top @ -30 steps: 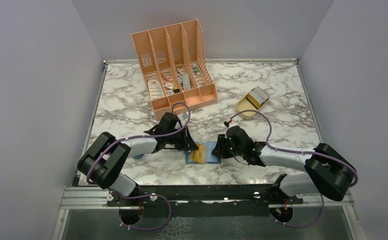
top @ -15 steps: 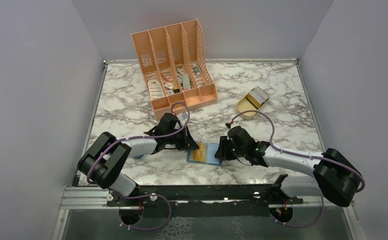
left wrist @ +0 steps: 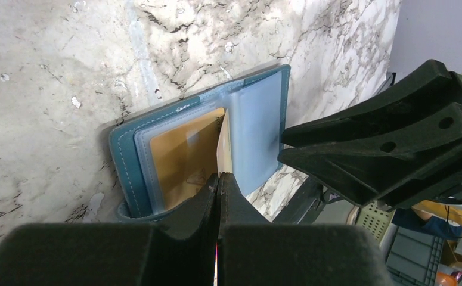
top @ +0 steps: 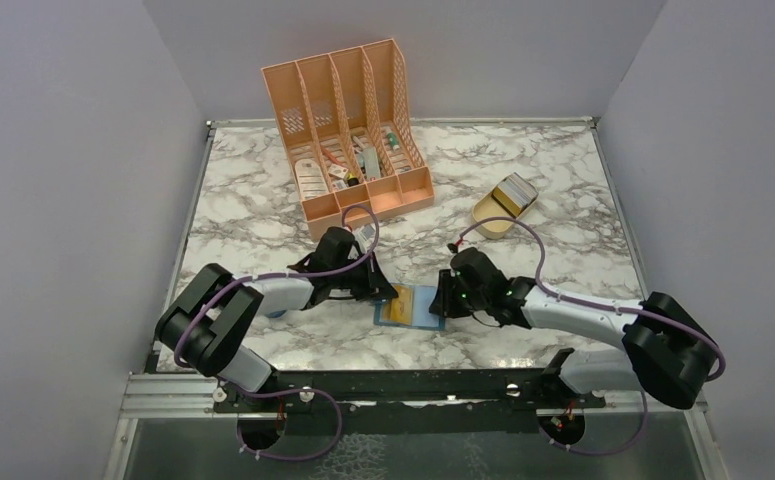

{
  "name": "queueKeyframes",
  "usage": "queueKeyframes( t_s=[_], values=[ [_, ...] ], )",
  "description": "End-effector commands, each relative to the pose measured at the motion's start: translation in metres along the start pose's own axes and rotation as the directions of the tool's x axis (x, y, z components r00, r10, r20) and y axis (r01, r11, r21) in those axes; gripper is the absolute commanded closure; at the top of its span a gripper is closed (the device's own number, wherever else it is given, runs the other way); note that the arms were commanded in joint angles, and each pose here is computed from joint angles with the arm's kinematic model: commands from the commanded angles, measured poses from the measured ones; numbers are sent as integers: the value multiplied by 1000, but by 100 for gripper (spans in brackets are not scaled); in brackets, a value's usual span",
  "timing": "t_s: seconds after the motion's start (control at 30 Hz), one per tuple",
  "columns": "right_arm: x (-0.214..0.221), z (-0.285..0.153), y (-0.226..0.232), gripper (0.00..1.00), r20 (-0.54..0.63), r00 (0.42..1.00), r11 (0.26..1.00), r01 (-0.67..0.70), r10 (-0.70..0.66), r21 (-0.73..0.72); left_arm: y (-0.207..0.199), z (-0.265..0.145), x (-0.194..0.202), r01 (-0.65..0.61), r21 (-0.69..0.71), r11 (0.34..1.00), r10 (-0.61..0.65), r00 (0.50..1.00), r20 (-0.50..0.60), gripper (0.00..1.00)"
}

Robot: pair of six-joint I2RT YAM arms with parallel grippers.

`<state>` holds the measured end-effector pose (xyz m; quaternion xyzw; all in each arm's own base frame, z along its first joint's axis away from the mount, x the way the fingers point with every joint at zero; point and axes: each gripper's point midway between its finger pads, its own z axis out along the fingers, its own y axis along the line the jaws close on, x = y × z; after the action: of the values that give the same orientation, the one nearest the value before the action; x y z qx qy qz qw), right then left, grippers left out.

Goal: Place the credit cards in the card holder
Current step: Insert the credit card into the card holder.

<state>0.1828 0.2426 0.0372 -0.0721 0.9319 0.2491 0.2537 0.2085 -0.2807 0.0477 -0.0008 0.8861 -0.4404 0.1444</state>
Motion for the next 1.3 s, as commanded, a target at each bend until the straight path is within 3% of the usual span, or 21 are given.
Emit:
queueKeyframes(
  t_s=[0.0, 0.2, 0.8, 1.27],
  values=[
    [-8, 7, 1, 76, 4, 1000, 1000, 3, -3, 30, -4, 1, 2, -43, 40, 998, 43, 999, -7, 100],
    [5, 16, -25, 82, -30, 999, 990, 15, -11, 140, -10, 0, 1, -55, 65, 996, 56, 998, -9, 100],
    [10, 14, -30, 85, -37, 999, 989, 20, -15, 148, -13, 5, 0, -58, 90, 994, 60, 998, -21, 100],
    [2, 4, -12, 77, -27, 1000, 996, -6, 9, 85, 1, 12, -7, -81, 40, 996, 81, 996, 24, 100]
  ],
)
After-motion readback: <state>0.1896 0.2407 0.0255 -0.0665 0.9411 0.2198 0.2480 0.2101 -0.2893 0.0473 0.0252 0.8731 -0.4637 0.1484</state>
